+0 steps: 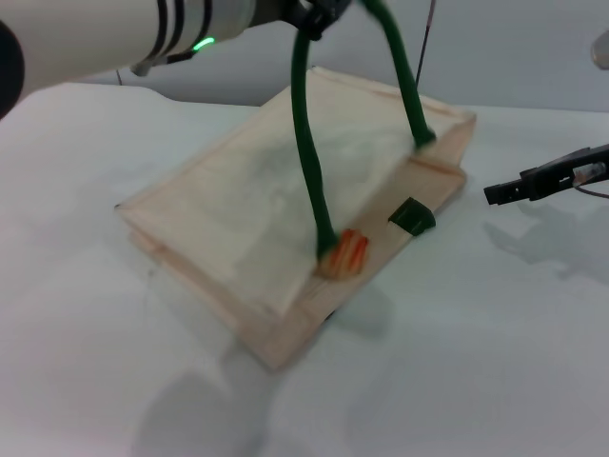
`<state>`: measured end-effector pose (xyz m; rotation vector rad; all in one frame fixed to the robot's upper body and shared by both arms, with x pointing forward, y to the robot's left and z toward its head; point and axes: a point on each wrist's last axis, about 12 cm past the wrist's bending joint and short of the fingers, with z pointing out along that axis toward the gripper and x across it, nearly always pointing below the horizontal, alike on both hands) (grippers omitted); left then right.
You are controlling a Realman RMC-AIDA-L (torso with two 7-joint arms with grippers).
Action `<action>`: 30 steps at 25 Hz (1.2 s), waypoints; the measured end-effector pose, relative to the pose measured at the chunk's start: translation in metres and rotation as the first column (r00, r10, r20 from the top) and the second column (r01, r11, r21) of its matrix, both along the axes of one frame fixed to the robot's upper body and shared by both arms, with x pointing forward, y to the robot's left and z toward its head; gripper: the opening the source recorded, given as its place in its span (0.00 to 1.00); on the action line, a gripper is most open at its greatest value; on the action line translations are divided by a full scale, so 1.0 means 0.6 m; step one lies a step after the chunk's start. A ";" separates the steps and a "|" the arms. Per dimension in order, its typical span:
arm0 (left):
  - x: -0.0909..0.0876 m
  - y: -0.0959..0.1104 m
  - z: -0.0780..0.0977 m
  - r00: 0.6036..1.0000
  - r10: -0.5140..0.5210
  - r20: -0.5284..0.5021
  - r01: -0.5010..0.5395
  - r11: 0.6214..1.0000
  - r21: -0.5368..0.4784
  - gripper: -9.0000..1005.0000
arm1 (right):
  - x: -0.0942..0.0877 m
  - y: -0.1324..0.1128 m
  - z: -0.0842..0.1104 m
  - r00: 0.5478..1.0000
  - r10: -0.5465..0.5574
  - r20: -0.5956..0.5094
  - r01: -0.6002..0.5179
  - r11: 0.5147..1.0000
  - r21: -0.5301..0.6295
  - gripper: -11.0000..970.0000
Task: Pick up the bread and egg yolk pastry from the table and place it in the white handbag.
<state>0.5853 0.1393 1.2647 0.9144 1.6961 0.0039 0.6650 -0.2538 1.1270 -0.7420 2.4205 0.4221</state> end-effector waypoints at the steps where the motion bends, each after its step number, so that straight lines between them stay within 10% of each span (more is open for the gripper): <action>1: 0.002 -0.002 -0.002 1.000 -0.018 -0.009 0.018 1.000 -0.015 0.31 | 0.000 0.000 0.000 1.000 -0.001 -0.001 0.001 1.000 0.000 0.73; 8: 0.011 0.003 -0.009 0.992 -0.112 -0.056 0.102 0.982 -0.159 0.54 | 0.000 0.000 0.000 1.000 -0.007 -0.007 0.007 1.000 0.002 0.72; 20: 0.024 0.104 -0.022 0.991 0.117 0.060 -0.093 0.946 -0.311 0.86 | -0.007 -0.001 0.023 0.975 -0.016 0.220 -0.055 0.949 0.311 0.72; 30: 0.023 0.128 -0.052 0.963 0.227 0.146 -0.154 0.906 -0.395 0.86 | -0.051 -0.069 0.004 0.768 -0.257 0.587 -0.067 0.879 0.473 0.72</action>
